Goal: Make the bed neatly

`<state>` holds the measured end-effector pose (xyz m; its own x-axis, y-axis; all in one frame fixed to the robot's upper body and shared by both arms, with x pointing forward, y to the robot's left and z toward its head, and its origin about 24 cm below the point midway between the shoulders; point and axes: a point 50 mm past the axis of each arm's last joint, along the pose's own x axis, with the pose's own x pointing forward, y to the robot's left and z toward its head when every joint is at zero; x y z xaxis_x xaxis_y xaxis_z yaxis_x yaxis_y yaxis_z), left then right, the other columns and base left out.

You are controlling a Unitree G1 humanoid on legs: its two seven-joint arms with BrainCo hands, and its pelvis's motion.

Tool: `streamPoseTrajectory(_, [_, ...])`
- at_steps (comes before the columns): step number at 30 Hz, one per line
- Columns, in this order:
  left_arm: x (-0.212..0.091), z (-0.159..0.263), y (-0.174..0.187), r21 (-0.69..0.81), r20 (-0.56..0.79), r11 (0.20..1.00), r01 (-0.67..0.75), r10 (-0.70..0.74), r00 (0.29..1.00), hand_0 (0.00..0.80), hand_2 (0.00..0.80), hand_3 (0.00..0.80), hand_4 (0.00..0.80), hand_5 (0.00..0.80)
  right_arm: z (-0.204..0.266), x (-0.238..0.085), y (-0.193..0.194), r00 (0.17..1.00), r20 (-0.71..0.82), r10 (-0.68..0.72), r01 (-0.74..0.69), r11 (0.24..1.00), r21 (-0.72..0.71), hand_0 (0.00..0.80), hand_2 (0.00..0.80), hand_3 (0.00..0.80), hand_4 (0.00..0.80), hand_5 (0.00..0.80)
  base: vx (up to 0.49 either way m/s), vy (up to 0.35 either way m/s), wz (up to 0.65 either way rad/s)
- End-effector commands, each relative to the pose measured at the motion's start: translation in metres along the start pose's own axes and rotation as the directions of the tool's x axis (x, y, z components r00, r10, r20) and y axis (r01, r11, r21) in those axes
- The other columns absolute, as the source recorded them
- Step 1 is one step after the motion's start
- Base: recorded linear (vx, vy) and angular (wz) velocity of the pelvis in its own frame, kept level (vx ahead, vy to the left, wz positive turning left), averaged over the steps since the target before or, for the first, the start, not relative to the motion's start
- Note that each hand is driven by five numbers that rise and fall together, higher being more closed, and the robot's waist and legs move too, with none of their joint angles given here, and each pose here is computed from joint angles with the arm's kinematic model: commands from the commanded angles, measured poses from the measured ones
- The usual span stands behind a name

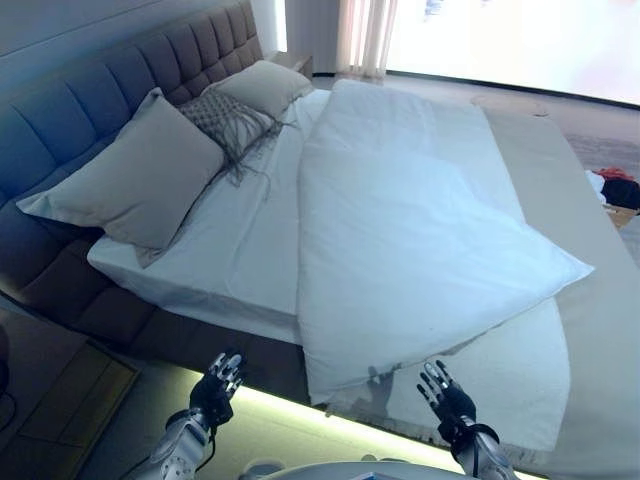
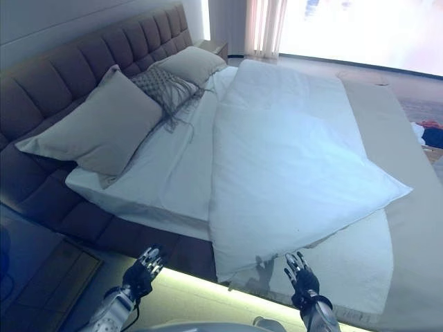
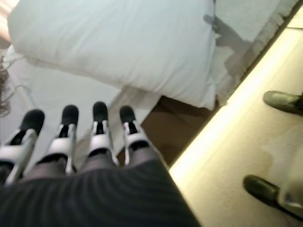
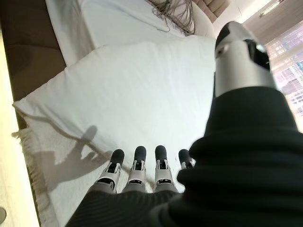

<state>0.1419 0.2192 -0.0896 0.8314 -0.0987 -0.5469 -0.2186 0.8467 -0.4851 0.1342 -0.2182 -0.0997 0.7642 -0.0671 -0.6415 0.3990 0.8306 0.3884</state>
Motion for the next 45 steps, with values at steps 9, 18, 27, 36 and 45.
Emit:
streamPoseTrajectory(9, [0.014, 0.028, -0.023, 0.094, 0.083, 0.988, 0.121, -0.129, 0.988, 0.000, 0.000, 0.000, 0.000, 0.000, 0.028, 0.001, 0.009, 0.984, 0.180, -0.016, 0.004, 0.998, 0.067, 0.000, 0.000, 0.000, 0.000, 0.000, 0.075, 0.138, 0.24])
streamPoseTrajectory(18, [0.008, 0.045, -0.007, 0.114, 0.116, 0.991, 0.076, -0.089, 0.989, 0.000, 0.000, 0.000, 0.000, 0.000, 0.010, -0.003, -0.008, 0.984, 0.135, -0.115, 0.097, 0.986, 0.133, 0.000, 0.000, 0.000, 0.000, 0.000, 0.133, -0.215, -0.11])
streamPoseTrajectory(27, [0.011, 0.034, -0.015, 0.073, 0.035, 0.989, 0.129, -0.132, 0.991, 0.000, 0.000, 0.000, 0.000, 0.000, 0.020, 0.003, -0.056, 0.958, 0.059, -0.282, 0.266, 0.944, 0.195, 0.000, 0.000, 0.000, 0.000, 0.000, 0.033, -0.318, -0.09])
streamPoseTrajectory(36, [0.034, 0.085, -0.050, 0.240, 0.037, 0.933, 0.268, -0.285, 0.958, 0.000, 0.000, 0.000, 0.000, 0.000, 0.126, 0.022, -0.077, 0.882, 0.361, -0.304, -0.007, 0.756, 0.654, 0.000, 0.000, 0.000, 0.000, 0.000, -0.059, -0.025, 0.38])
streamPoseTrajectory(45, [0.041, 0.122, -0.075, 0.325, 0.081, 0.885, 0.333, -0.377, 0.923, 0.000, 0.000, 0.000, 0.000, 0.000, 0.191, 0.012, -0.093, 0.802, 0.449, -0.394, -0.123, 0.627, 0.769, 0.000, 0.000, 0.000, 0.000, 0.000, -0.101, -0.103, 0.27])
